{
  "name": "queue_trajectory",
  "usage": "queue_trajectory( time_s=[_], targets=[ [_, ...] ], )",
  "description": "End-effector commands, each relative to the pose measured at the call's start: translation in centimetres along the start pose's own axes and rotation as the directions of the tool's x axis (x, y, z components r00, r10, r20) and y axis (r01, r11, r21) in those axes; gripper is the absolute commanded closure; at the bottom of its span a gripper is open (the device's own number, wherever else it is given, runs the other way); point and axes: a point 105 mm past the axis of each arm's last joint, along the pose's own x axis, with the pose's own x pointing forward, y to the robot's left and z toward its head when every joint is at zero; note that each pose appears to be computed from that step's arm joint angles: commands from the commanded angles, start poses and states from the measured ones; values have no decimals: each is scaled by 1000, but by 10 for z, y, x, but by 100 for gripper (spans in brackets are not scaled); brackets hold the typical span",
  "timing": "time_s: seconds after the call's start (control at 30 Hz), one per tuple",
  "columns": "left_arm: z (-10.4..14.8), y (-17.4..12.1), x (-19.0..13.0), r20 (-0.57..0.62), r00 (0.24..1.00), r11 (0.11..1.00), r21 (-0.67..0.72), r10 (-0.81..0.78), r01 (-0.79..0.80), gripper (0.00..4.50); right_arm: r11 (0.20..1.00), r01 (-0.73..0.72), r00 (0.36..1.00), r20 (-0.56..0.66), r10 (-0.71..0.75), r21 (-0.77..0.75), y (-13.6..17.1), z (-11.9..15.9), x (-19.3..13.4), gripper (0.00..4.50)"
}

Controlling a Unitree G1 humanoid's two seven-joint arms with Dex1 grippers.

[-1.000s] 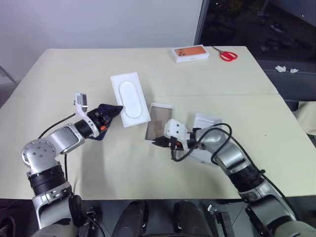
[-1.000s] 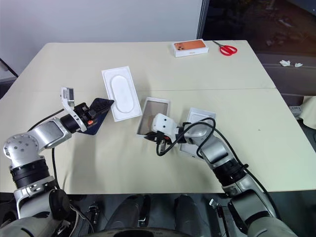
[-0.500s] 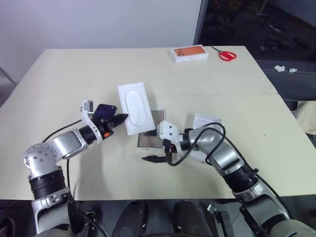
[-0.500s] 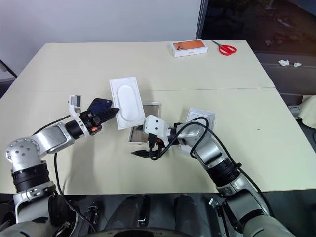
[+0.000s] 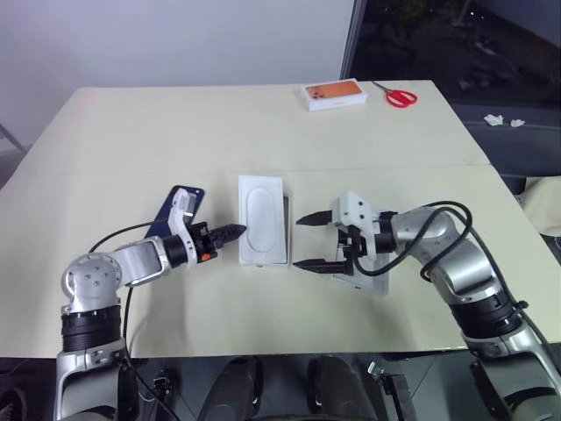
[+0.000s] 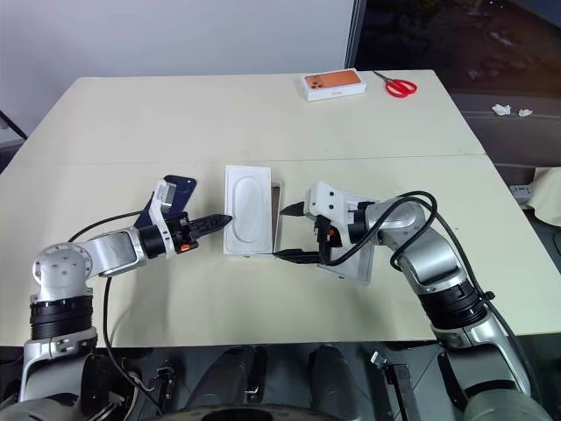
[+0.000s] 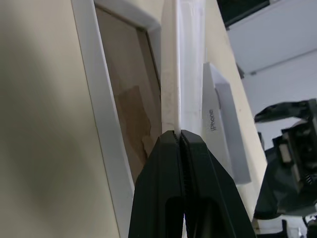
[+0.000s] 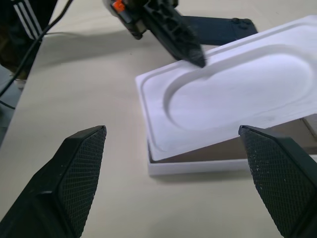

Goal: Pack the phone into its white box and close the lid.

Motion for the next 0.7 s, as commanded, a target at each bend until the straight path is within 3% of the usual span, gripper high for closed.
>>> queue_trajectory(
  time_s=[0.03,0.27,0.37,0.6,0.7],
  targets=[
    [8,-1,0,9,1000,999,38,0,0,450,997,61,998,33,-60,-41,-9,9,-7,3],
    [11,7,3,14,1000,1000,18,20,-21,450,995,89,996,31,-88,-50,-13,6,-7,3],
    [8,3,6,-6,1000,1000,14,-2,2,370,994,94,995,36,-92,-59,-14,7,-5,0],
    [9,2,5,-6,1000,999,45,8,-7,15,993,98,994,45,-95,-67,-16,10,-2,0],
    [12,1,3,-3,1000,998,56,11,-10,15,993,97,995,47,-94,-70,-16,10,-1,0]
  ],
)
